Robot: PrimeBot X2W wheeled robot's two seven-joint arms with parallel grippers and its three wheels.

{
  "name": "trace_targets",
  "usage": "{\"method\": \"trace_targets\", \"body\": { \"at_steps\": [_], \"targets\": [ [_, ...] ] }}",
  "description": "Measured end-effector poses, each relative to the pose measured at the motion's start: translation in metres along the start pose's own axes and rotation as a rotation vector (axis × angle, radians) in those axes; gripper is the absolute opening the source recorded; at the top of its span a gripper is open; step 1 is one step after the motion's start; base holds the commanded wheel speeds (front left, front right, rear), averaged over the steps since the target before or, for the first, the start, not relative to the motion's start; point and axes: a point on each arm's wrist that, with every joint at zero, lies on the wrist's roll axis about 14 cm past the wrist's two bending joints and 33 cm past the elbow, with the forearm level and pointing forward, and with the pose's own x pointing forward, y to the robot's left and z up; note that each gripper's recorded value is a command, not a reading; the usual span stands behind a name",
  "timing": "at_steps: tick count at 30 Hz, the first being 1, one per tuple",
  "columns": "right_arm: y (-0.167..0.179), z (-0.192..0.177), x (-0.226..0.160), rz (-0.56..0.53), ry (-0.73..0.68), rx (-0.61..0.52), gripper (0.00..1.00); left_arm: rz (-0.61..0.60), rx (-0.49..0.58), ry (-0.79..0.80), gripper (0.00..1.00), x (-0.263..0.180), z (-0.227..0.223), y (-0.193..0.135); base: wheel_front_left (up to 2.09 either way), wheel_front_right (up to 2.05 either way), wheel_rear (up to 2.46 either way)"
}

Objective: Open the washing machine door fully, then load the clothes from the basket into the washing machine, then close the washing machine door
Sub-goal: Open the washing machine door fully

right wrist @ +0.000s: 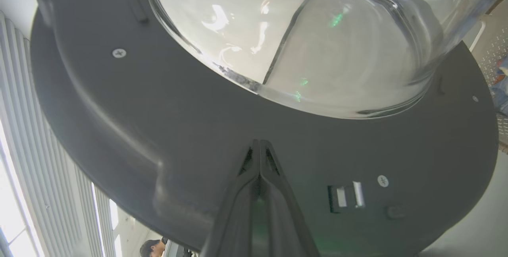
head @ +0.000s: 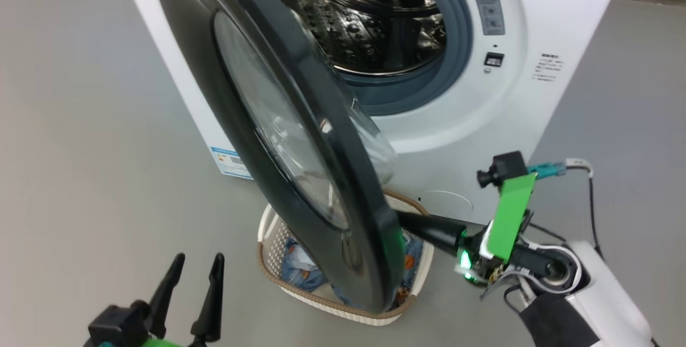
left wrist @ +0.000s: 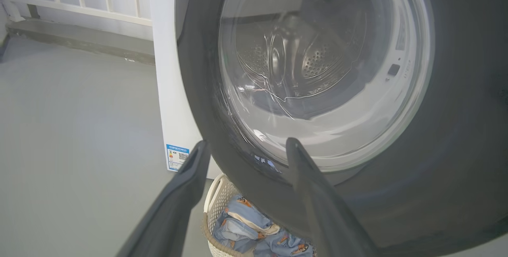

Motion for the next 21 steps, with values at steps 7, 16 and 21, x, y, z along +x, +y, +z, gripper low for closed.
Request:
{"method": "trace_targets", "body": {
  "at_steps": [7, 16, 21],
  "targets": [
    [0.013, -0.026, 0.020, 0.047, 0.074, 0.000, 0.00, 0.046, 0.001, -0.004, 1.00, -0.017, 0.001, 0.011, 0.00, 0.00, 0.00],
    [0.021, -0.042, 0.032, 0.074, 0.122, -0.002, 0.00, 0.075, 0.010, -0.028, 1.00, -0.025, 0.009, 0.019, 0.00, 0.00, 0.00],
    [0.021, -0.045, 0.032, 0.076, 0.127, 0.000, 0.00, 0.079, 0.011, -0.030, 1.00, -0.025, 0.010, 0.020, 0.00, 0.00, 0.00]
  ]
}}
